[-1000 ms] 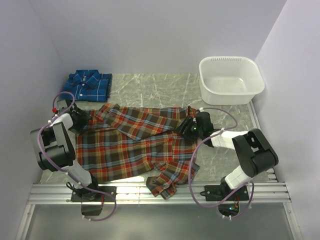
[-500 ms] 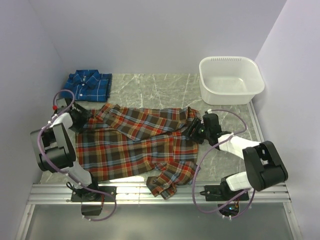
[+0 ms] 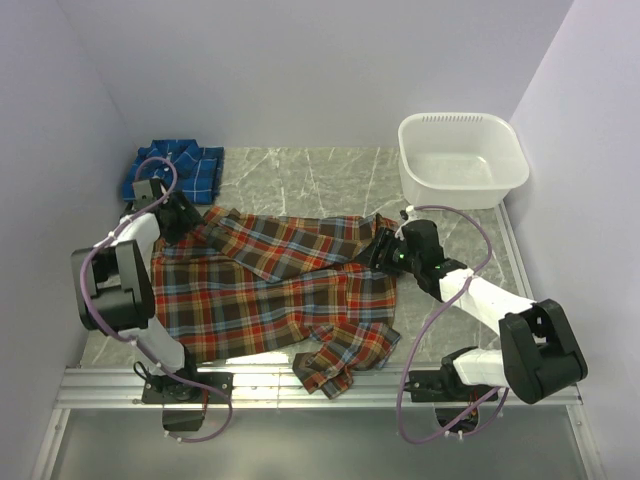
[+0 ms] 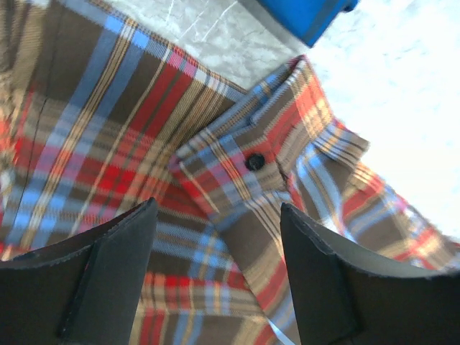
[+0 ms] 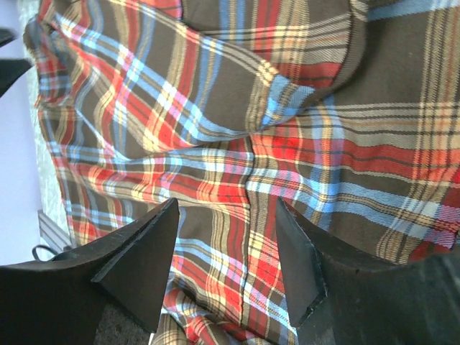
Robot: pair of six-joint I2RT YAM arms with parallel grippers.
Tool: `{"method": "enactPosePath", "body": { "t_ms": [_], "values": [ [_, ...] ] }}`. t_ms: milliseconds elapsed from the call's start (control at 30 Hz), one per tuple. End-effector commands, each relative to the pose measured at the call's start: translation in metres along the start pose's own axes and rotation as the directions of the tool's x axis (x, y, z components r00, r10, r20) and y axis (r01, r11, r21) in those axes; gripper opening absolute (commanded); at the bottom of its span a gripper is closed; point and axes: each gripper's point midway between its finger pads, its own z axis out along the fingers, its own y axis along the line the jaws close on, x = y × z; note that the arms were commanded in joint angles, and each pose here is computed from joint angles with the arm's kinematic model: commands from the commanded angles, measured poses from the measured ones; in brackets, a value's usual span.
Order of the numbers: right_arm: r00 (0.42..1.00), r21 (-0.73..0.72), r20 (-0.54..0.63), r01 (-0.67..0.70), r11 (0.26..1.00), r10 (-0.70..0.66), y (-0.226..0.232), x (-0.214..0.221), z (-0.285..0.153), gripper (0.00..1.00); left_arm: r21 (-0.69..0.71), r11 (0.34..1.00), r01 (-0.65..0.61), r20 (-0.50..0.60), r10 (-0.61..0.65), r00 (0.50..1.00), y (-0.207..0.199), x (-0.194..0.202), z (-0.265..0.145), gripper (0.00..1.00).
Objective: Fold and stack the long sleeve shirts
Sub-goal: Fold the shirt
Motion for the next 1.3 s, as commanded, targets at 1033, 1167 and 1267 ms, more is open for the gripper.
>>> {"method": "enactPosePath", "body": {
  "t_ms": [1033,1167,1267],
  "values": [
    [0.993,-0.072,0.043,0.116,0.991,-0.113,0.014,-0.009,-0.002,0.64,0.068,0.994,-0.092,0.008,0.091,0.996,-0.058,-0.014,-0.014,0.01],
    [0.991,-0.062,0.051,0.125,0.99,-0.122,0.015,-0.014,-0.001,0.64,0.008,1.0,-0.018,0.024,0.018,1.0,-0.052,-0.015,-0.04,0.01],
    [0.99,-0.059,0.059,0.133,0.989,-0.13,0.017,-0.018,-0.001,0.64,-0.058,0.998,0.019,0.037,-0.017,0.999,-0.039,-0.01,-0.052,0.0]
  ]
}}
